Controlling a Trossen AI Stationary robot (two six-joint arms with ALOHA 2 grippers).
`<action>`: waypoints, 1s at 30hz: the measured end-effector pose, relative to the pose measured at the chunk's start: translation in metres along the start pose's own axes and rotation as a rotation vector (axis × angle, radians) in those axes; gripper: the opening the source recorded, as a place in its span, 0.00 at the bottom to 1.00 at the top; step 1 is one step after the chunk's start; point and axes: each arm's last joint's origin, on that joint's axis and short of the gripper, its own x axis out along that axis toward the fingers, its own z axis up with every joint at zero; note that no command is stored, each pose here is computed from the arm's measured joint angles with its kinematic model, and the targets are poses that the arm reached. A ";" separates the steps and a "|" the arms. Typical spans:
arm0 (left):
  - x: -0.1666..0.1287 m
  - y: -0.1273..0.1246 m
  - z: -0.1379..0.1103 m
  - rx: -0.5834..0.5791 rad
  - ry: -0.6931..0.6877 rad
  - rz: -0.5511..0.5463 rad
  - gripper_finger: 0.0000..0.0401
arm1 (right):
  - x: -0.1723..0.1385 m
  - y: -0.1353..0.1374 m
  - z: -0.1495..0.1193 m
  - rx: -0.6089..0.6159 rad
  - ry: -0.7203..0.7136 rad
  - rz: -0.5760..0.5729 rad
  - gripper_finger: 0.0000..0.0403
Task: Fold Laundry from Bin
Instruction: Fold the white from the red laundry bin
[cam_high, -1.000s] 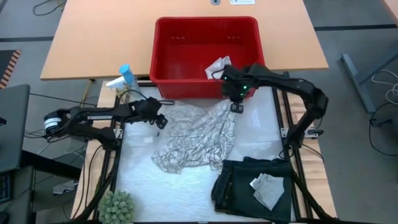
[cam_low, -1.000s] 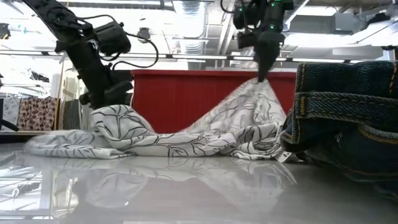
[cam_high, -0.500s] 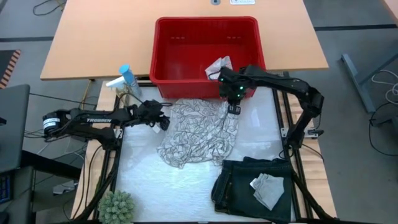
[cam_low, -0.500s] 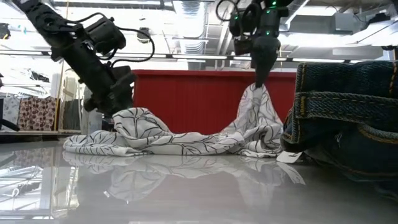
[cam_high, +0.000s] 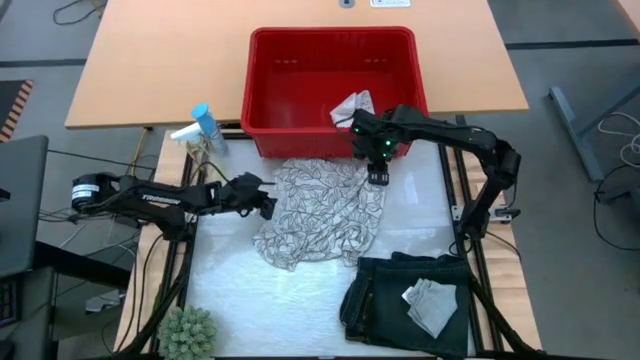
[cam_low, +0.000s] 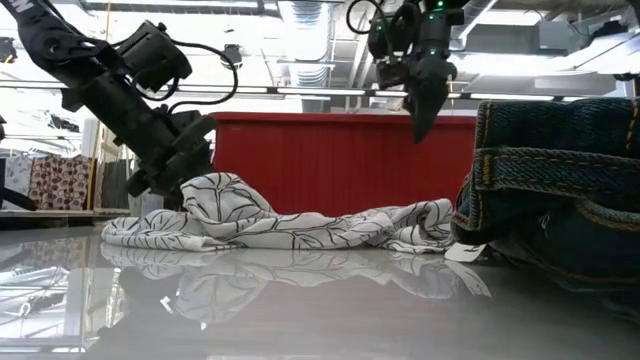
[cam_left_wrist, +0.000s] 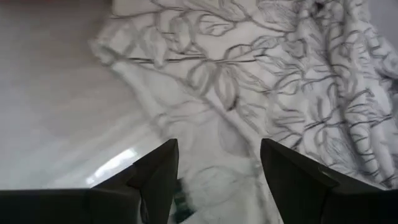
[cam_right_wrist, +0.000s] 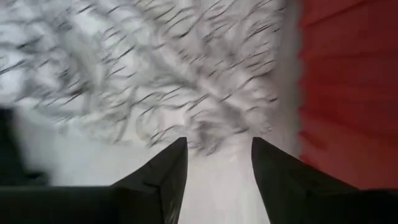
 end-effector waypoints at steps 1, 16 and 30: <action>0.002 -0.002 -0.001 -0.004 0.000 -0.009 0.54 | 0.000 -0.003 0.002 -0.010 -0.021 -0.024 0.50; 0.031 -0.014 -0.016 -0.059 0.121 -0.073 0.54 | 0.030 -0.083 0.022 0.013 -0.249 -0.314 0.42; 0.030 -0.004 -0.024 -0.044 0.184 0.119 0.54 | -0.033 -0.052 0.006 -0.062 -0.361 -0.159 0.42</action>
